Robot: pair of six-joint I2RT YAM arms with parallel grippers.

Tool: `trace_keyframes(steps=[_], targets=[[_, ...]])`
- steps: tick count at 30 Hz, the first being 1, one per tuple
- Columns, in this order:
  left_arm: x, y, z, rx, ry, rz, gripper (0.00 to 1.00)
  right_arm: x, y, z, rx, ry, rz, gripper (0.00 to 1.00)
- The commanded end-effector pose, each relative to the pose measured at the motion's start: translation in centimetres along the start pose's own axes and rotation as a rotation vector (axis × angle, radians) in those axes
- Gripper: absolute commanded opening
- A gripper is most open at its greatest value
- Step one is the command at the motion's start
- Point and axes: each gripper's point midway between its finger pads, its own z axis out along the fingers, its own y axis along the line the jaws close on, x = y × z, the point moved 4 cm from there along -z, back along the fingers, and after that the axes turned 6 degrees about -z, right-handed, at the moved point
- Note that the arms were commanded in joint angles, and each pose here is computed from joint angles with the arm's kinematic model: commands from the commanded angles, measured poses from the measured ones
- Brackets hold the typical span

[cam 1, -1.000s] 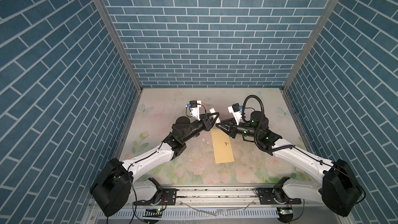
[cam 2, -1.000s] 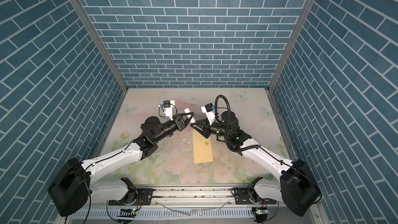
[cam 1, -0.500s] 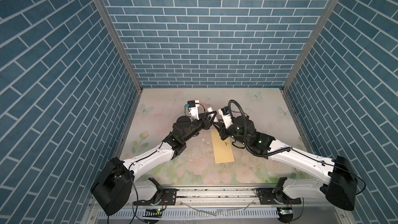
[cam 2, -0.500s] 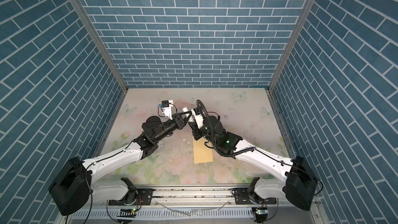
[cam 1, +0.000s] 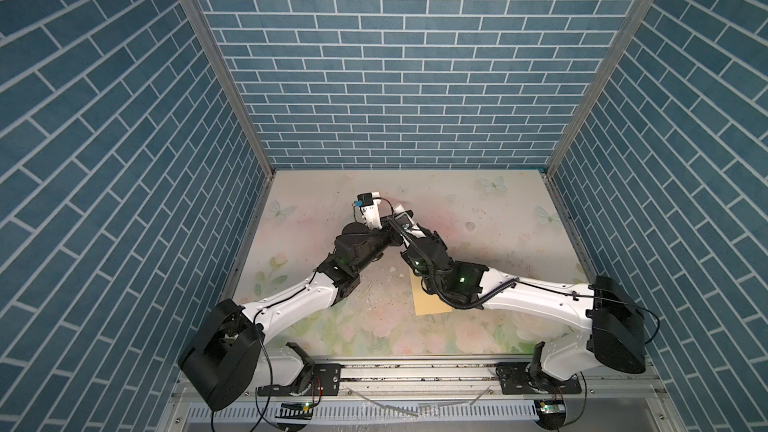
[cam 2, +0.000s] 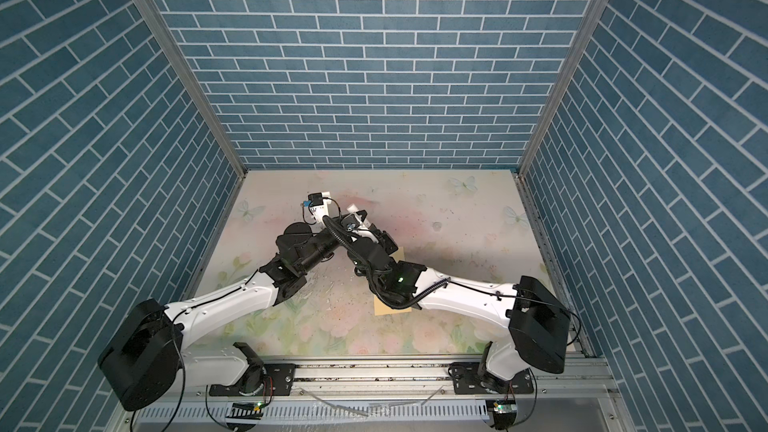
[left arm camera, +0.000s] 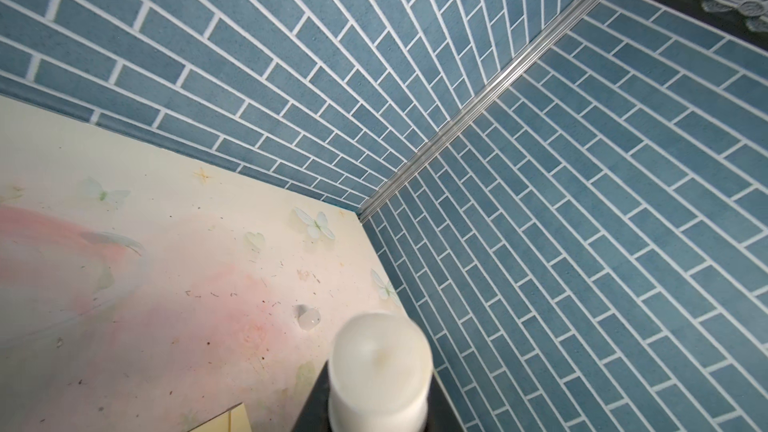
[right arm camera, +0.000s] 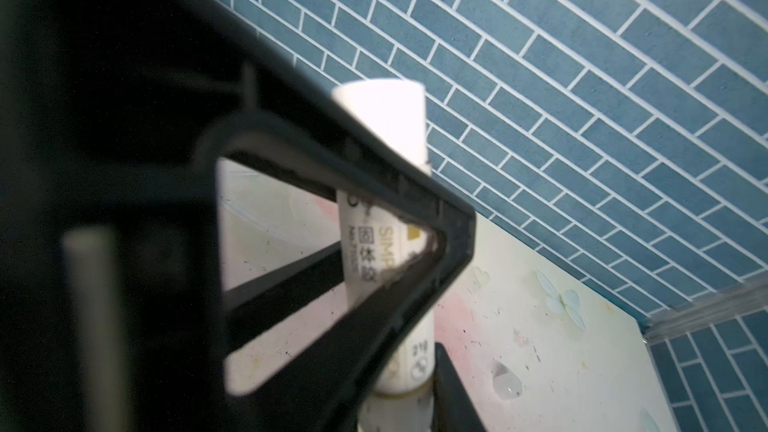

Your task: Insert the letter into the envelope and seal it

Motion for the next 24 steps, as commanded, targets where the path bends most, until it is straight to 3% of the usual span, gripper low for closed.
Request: trace_keyframes(steps=[1,4,7,13,24], targets=[[1.4,-1.9,-0.5,0.084,0.087,0.016,0.0,-0.8,-1.4,-1.5,-0.281,-0.086,0.205,0.44],[1.1,-2.7,-0.8,0.107,0.096,0.038,0.0,-0.3,-1.9,-2.8,-0.531,-0.133,0.363,0.6],[1.1,-3.3,-1.1,0.13,0.108,0.047,0.0,0.3,-2.1,-4.2,-0.705,-0.17,0.436,0.66],[1.3,-4.3,-1.2,0.194,0.14,0.032,0.0,1.0,-2.4,-5.2,-0.875,-0.198,0.522,0.65],[0.9,-5.6,-1.0,0.246,0.148,0.024,0.0,1.3,-2.8,-4.6,-0.973,-0.236,0.62,0.5]])
